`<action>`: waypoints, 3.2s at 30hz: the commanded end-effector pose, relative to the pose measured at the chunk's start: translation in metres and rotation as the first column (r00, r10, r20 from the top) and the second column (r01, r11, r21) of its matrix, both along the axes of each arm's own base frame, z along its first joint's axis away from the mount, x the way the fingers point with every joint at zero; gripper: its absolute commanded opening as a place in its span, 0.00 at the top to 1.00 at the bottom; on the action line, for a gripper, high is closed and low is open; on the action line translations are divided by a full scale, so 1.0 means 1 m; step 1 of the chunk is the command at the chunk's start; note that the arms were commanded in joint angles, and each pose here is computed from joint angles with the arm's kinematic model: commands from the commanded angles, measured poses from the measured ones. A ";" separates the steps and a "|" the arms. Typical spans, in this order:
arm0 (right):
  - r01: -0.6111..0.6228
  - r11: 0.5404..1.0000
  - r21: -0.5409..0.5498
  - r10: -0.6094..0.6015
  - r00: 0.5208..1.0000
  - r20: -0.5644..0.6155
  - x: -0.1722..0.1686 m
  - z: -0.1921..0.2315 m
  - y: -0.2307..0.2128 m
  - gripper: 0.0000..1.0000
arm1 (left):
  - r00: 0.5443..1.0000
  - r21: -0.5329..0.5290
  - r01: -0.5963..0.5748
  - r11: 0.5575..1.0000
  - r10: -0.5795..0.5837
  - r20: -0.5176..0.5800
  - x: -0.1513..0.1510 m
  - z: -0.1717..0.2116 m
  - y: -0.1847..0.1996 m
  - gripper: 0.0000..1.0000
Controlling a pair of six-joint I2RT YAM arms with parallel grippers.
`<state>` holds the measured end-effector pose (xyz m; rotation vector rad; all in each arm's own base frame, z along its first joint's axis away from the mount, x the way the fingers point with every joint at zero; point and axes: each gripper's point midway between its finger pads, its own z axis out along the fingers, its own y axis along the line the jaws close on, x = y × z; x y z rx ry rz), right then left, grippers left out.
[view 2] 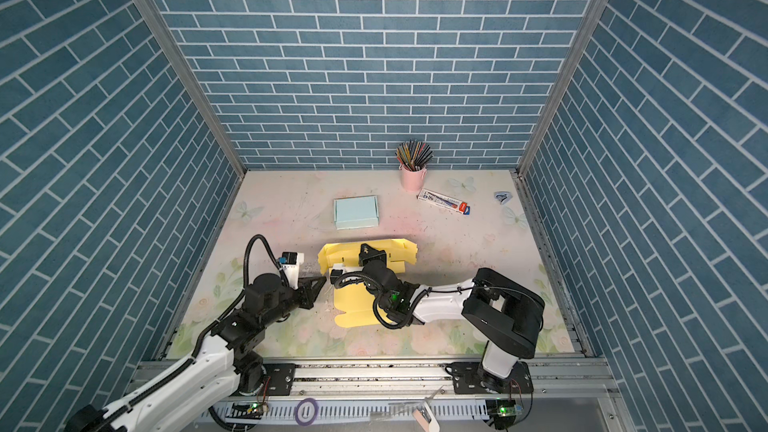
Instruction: Fold the paper box
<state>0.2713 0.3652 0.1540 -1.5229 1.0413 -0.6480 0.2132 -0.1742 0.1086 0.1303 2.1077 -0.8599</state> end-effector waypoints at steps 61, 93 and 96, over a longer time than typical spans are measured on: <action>0.061 0.998 -0.019 -0.062 0.994 -0.092 -0.053 -0.040 -0.011 1.00 | 0.995 0.021 0.001 1.000 0.001 -0.102 0.023 0.016 -0.011 0.93; 0.138 0.990 -0.007 -0.137 0.990 0.045 -0.025 -0.019 -0.010 1.00 | 0.977 0.014 -0.112 0.994 0.113 -0.182 0.035 -0.028 0.034 0.89; 0.163 0.987 0.009 -0.163 0.986 0.041 -0.021 -0.020 -0.015 1.00 | 0.974 0.032 -0.117 0.993 0.121 -0.190 0.036 -0.034 0.036 0.89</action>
